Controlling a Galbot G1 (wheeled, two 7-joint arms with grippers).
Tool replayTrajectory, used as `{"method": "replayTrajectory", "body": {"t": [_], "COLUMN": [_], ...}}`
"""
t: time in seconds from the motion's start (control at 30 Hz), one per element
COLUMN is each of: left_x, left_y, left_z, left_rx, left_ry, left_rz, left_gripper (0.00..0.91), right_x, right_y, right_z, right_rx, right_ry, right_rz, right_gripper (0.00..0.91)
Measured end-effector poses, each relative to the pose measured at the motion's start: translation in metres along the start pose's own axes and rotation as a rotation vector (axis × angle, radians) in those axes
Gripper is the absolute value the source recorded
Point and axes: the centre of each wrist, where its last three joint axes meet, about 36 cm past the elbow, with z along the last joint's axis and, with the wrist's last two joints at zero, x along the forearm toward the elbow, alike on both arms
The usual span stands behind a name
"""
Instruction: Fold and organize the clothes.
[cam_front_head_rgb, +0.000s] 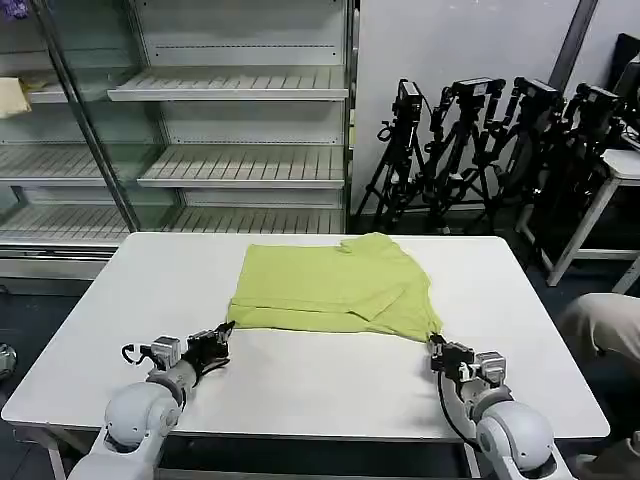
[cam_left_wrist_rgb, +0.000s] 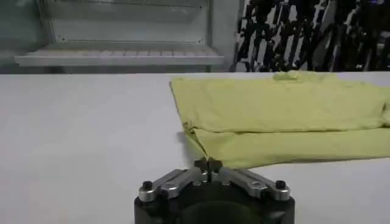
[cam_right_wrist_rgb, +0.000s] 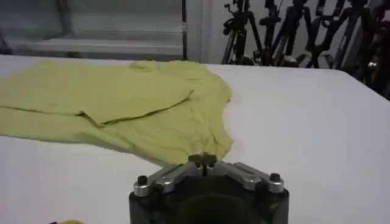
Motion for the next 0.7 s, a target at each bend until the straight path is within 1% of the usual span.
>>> {"method": "replayTrajectory", "body": {"t": [0.1, 0.3, 0.57, 0.7], "left_x": [0.006, 0.023, 0.052, 0.067], "left_y": [0.0, 0.001, -0.007, -0.012], "left_z": [0.001, 0.005, 0.015, 0.02], "left_rx": [-0.006, -0.021, -0.022, -0.021], "left_ry": [0.001, 0.007, 0.016, 0.019], "left_rz": [0.001, 0.004, 0.012, 0.022], "left_gripper": [0.0, 0.01, 0.0, 0.01], "right_x": [0.008, 0.026, 0.057, 0.073], "right_y": [0.001, 0.007, 0.016, 0.019], "right_z": [0.002, 0.006, 0.015, 0.018], "right_rx": [0.007, 0.014, 0.034, 0.043], "right_ry": [0.001, 0.004, 0.019, 0.029], "right_rz": [-0.003, -0.006, -0.005, -0.004], "right_gripper": [0.0, 0.0, 0.0, 0.0]}}
